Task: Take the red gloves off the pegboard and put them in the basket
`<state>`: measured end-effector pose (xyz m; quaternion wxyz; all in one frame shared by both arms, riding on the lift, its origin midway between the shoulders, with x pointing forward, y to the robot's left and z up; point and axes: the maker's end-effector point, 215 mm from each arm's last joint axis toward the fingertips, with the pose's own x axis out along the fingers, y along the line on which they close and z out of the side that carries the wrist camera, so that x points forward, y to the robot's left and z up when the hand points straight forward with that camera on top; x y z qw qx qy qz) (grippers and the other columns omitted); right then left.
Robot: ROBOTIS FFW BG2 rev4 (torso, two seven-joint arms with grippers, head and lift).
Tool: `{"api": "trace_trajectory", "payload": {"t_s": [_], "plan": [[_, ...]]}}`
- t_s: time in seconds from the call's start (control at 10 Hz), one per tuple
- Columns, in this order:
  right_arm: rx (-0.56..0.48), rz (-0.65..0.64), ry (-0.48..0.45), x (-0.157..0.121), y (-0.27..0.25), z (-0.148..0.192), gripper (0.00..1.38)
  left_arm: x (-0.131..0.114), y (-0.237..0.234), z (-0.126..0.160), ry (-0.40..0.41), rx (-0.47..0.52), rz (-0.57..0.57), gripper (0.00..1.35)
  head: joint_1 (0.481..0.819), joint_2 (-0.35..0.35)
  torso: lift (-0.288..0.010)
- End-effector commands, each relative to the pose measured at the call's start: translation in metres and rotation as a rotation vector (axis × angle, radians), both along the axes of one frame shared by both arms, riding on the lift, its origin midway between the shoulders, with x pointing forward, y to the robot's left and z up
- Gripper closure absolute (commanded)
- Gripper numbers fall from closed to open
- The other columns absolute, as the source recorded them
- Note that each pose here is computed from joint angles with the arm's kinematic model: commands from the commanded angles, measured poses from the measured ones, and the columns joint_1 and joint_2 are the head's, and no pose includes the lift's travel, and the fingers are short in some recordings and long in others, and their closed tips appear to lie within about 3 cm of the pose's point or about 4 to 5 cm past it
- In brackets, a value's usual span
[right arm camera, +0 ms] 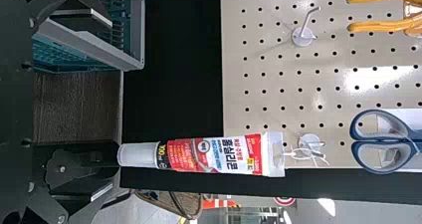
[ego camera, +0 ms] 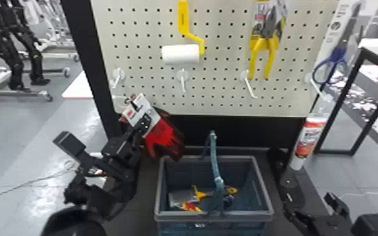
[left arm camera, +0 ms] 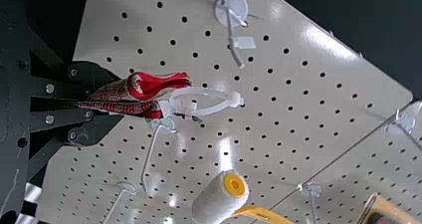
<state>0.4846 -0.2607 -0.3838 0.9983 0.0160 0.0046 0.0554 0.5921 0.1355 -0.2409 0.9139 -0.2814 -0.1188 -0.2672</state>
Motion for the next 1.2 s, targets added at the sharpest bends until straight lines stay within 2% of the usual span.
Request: {"api": "trace_trajectory", "payload": {"t_s": [0.0, 0.2, 0.3, 0.5, 0.7, 0.8, 1.1], "plan": [[0.001, 0.002, -0.001, 0.0, 0.001, 0.0, 0.17, -0.01, -0.015, -0.001, 0.012, -0.133, -0.012, 1.22, 0.549, 0.0, -0.1], [0.004, 0.0, -0.001, 0.0, 0.0, 0.001, 0.17, -0.025, -0.034, -0.016, 0.081, -0.322, 0.018, 1.22, 0.549, 0.0, -0.1], [0.006, 0.001, 0.0, -0.001, 0.001, 0.0, 0.17, -0.031, -0.033, -0.033, 0.127, -0.362, 0.048, 1.22, 0.549, 0.0, -0.1], [0.007, 0.0, 0.0, -0.001, 0.001, 0.0, 0.17, -0.04, -0.036, -0.07, 0.218, -0.392, 0.078, 1.22, 0.549, 0.0, -0.1], [0.009, 0.0, 0.001, -0.001, 0.001, -0.001, 0.17, -0.043, -0.049, -0.099, 0.297, -0.41, 0.059, 1.22, 0.549, 0.0, -0.1], [0.009, 0.0, 0.001, -0.001, 0.001, -0.001, 0.17, -0.045, -0.063, -0.109, 0.334, -0.433, 0.007, 1.22, 0.549, 0.0, -0.1], [0.009, 0.0, 0.001, -0.001, 0.001, -0.001, 0.17, -0.042, -0.093, -0.119, 0.371, -0.445, -0.105, 1.22, 0.549, 0.0, -0.1]]}}
